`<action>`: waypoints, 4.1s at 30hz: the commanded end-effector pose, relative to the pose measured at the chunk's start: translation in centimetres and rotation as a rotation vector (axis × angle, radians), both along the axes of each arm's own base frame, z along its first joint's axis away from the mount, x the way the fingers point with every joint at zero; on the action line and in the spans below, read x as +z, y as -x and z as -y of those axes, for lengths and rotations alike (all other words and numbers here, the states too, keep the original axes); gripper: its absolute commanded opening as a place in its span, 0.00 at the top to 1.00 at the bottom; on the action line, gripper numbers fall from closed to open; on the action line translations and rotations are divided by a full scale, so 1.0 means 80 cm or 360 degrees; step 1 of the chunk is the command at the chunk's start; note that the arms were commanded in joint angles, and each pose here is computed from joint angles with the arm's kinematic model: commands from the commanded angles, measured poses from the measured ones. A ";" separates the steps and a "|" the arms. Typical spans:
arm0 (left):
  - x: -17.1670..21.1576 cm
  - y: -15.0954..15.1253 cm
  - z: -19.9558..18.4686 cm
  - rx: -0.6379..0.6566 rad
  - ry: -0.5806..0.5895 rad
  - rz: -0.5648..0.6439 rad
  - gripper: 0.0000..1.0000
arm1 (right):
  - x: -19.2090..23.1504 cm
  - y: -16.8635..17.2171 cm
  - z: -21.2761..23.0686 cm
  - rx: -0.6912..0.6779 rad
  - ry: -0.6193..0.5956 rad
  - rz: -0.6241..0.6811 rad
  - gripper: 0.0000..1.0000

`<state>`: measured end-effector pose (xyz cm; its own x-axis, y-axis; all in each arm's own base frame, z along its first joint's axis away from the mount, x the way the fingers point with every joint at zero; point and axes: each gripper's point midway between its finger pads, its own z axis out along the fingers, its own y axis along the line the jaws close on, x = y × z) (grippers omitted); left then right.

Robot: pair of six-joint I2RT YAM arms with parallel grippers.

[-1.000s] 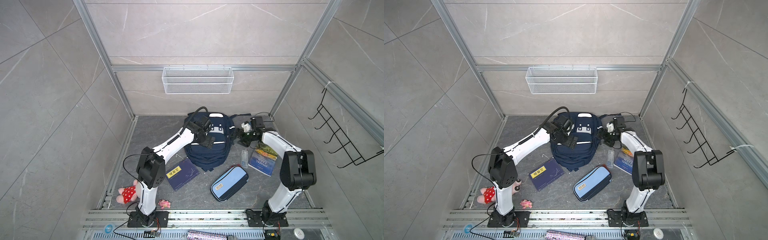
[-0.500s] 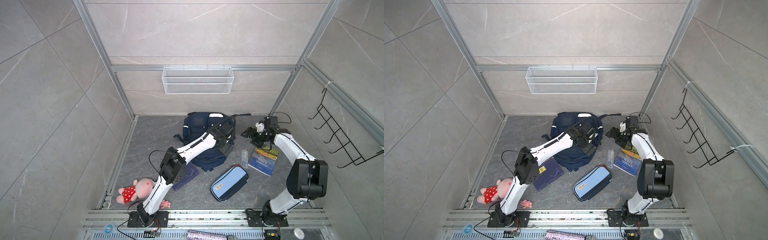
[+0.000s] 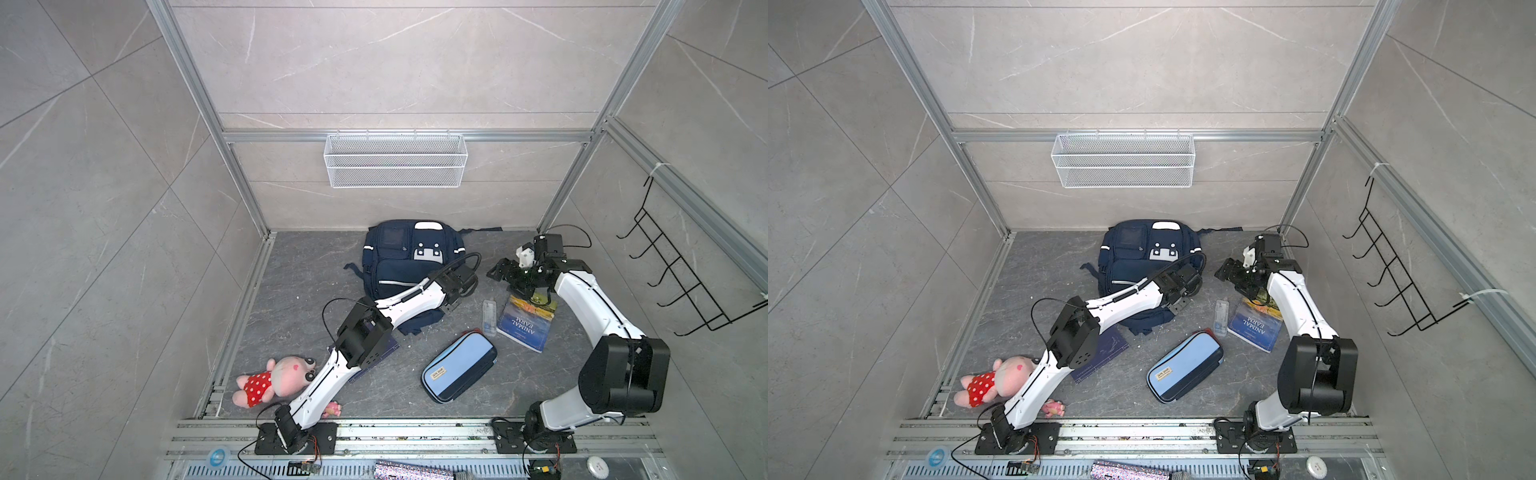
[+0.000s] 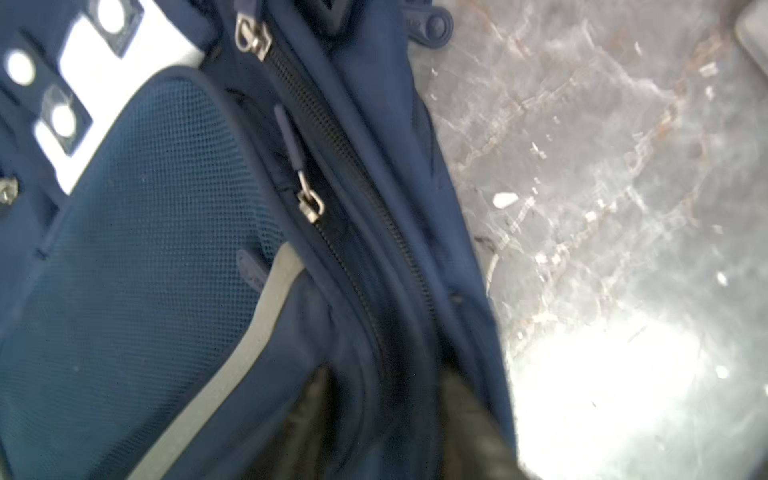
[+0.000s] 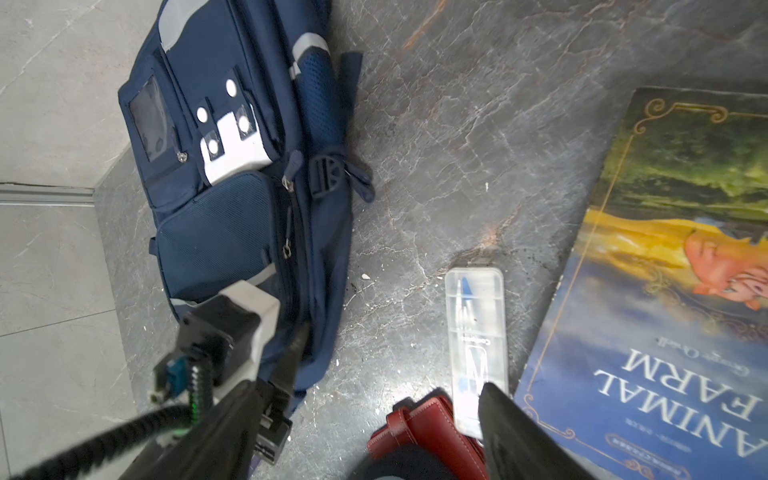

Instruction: Pack the student bag

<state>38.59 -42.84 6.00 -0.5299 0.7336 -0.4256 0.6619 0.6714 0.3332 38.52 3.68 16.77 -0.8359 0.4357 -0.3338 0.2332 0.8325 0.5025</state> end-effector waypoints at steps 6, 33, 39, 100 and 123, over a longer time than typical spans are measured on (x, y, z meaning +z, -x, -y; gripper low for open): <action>0.083 -0.016 -0.009 0.0077 0.0264 0.0079 1.00 | -0.001 0.005 0.004 0.0039 0.0054 0.0044 0.16; 0.314 0.012 -0.134 -0.0188 0.1113 -0.0276 1.00 | 0.059 -0.012 -0.124 0.0974 -0.0221 0.0914 0.16; 0.336 0.036 -0.149 -0.0240 0.1219 -0.0317 1.00 | 0.046 -0.015 -0.166 0.1209 -0.0212 0.0880 0.33; 0.329 0.033 -0.174 -0.0092 0.1268 -0.0447 1.00 | 0.036 0.038 -0.244 0.1545 -0.0074 0.0856 1.00; 0.334 -0.024 -0.182 0.0165 0.1497 -0.0285 1.00 | 0.031 0.097 -0.271 0.1623 0.0007 0.0722 0.93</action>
<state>37.13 -28.09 26.28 -0.8283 0.2088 -0.5200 0.4894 0.7215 -0.4898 32.27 25.00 18.93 -0.5651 -0.4009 -0.7210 -0.7781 0.5494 0.3044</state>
